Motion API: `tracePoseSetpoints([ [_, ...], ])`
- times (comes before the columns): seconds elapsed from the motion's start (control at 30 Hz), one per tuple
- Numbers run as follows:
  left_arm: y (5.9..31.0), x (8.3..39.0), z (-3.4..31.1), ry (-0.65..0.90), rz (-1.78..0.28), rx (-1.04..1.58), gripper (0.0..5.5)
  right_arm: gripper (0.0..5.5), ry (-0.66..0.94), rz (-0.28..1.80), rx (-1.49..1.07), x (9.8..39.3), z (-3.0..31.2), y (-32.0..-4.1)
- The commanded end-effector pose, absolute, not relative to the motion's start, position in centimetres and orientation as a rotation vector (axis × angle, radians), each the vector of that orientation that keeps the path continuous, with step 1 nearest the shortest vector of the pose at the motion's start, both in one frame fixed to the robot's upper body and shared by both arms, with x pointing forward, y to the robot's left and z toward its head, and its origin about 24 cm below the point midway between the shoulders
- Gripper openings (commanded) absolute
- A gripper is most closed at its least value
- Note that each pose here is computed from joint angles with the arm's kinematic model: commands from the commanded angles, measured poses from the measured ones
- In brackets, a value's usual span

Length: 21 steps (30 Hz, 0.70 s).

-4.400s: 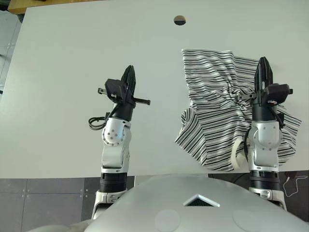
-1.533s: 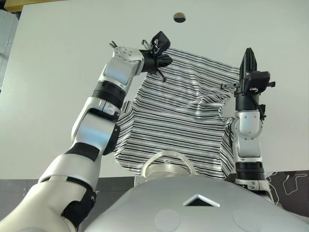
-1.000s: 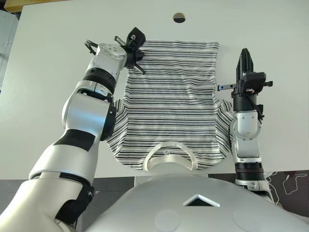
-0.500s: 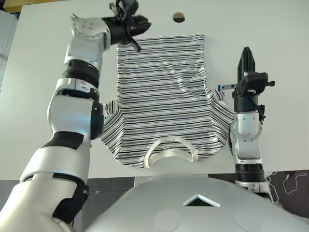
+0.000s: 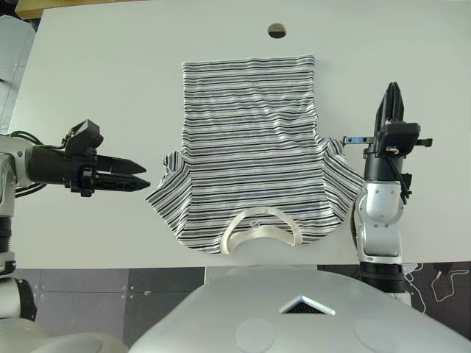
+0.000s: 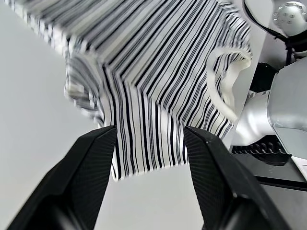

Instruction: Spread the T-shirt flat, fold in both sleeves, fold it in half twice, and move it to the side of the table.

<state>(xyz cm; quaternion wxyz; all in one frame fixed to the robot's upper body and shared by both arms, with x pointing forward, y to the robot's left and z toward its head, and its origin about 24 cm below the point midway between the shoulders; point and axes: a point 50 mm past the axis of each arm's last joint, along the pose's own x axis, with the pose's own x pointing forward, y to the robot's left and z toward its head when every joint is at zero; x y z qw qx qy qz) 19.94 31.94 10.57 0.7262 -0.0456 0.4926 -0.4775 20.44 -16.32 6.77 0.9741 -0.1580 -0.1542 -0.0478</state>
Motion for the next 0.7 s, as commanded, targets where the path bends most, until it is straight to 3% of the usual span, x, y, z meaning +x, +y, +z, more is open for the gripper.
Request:
tracePoseSetpoints([
  [0.03,33.1,18.9,8.0,1.238,-0.930,-0.085,2.58,0.10,-0.312,-0.120,-0.331,20.4,7.0,-16.5],
  [0.33,33.1,18.0,5.1,1.367,-0.951,-0.095,2.58,0.10,-0.310,-0.127,-0.347,20.1,7.1,-16.4],
  [0.63,31.8,18.5,3.8,1.358,-0.979,-0.108,2.58,0.10,-0.306,-0.129,-0.356,20.1,7.1,-16.5],
  [0.7,31.8,18.6,3.6,1.357,-0.973,-0.108,2.24,0.10,-0.305,-0.128,-0.358,20.1,7.1,-16.4],
])
